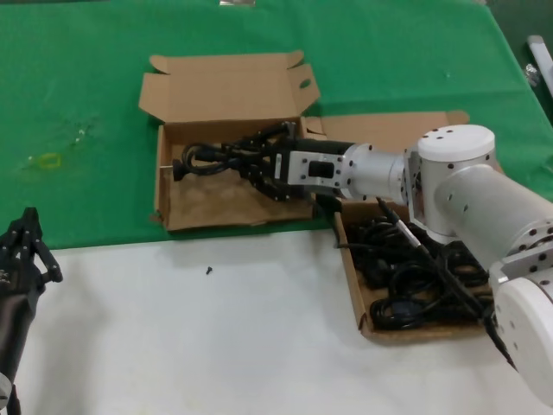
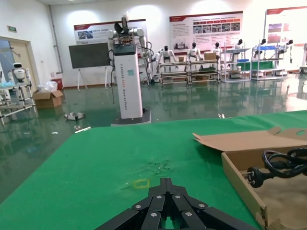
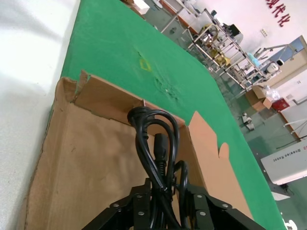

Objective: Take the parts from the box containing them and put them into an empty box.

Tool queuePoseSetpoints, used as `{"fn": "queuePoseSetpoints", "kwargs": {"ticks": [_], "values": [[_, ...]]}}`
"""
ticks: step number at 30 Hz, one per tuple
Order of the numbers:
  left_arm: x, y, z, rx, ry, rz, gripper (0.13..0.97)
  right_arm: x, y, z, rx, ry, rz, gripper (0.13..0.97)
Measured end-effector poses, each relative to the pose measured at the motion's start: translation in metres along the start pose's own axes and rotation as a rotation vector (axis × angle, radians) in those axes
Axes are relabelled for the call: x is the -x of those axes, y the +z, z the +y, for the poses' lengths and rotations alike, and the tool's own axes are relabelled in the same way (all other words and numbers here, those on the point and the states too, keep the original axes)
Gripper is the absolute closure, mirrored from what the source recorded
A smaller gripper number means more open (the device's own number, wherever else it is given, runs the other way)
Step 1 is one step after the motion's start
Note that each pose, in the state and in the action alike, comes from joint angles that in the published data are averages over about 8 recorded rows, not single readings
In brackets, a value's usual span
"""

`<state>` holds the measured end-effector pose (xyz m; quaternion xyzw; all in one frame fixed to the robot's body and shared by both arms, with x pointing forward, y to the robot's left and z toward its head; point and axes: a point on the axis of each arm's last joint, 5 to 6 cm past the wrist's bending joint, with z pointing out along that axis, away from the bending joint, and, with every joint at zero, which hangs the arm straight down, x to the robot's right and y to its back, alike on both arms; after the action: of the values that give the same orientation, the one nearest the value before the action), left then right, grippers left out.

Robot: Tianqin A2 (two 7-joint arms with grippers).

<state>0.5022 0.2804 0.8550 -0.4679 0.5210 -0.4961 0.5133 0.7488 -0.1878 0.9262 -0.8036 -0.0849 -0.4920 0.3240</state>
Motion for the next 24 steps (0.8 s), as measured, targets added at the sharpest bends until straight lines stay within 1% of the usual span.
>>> {"fn": "queuePoseSetpoints", "kwargs": {"ticks": [8, 9, 17, 21, 24], "values": [[0.0000, 0.000, 0.0000, 0.000, 0.000, 0.000, 0.954, -0.001, -0.001, 0.001, 0.002, -0.007, 0.002, 0.760], [0.0000, 0.000, 0.0000, 0.000, 0.000, 0.000, 0.954, -0.002, -0.001, 0.001, 0.001, -0.007, 0.004, 0.760], [0.0000, 0.000, 0.0000, 0.000, 0.000, 0.000, 0.954, -0.010, -0.008, 0.000, -0.010, -0.002, 0.020, 0.595], [0.0000, 0.000, 0.0000, 0.000, 0.000, 0.000, 0.954, -0.013, -0.015, -0.002, -0.016, 0.002, 0.032, 0.595], [0.0000, 0.000, 0.0000, 0.000, 0.000, 0.000, 0.954, -0.016, -0.023, -0.004, -0.022, 0.006, 0.043, 0.516]]}}
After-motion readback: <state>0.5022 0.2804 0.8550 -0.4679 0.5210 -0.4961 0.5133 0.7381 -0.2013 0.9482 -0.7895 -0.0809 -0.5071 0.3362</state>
